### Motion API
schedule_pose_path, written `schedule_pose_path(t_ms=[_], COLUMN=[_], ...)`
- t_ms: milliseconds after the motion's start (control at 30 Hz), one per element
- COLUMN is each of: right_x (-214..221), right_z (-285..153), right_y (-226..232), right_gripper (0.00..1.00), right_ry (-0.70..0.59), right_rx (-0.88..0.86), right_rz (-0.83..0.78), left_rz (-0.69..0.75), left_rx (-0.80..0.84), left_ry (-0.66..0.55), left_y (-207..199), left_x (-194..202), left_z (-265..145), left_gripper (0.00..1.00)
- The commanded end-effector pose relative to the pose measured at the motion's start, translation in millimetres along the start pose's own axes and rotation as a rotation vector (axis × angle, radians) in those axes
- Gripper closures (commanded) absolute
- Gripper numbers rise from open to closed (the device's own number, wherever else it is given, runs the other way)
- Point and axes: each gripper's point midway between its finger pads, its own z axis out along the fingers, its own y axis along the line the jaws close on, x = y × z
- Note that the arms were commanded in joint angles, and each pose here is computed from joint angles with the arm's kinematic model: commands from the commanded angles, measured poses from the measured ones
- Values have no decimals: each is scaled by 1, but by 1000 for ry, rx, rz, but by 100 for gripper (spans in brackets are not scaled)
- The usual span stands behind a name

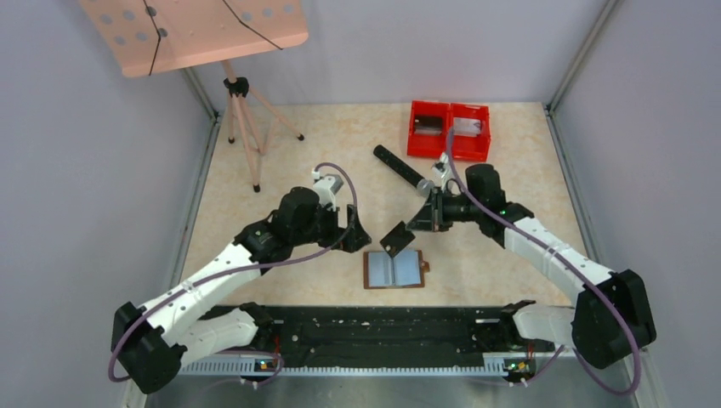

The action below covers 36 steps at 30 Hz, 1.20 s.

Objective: Take the credit cards out of the card holder
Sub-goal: Place the credit card in the storage box.

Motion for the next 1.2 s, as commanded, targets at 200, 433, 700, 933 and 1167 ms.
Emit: schedule_pose_path(t_ms=[200, 433, 700, 933, 1167], right_x=[-151, -241, -317, -354, -375], right_z=[-79, -106, -99, -69, -48], right_y=[-80, -132, -181, -218, -241], right_gripper=[100, 100, 100, 100, 100], right_ry=[-468, -624, -733, -747, -738], right_rx=[500, 716, 787, 710, 676], right_rz=[50, 48, 27, 41, 52], left_rz=[76, 85, 142, 124, 134], left_rx=[-591, -645, -658, -632, -616], left_ry=[-388, -418, -397, -431, -437], left_y=[83, 89, 88, 87, 84], left_x=[-67, -68, -66, -64, -65], left_z=[-82, -99, -111, -113, -113], left_gripper=[1, 1, 1, 1, 1])
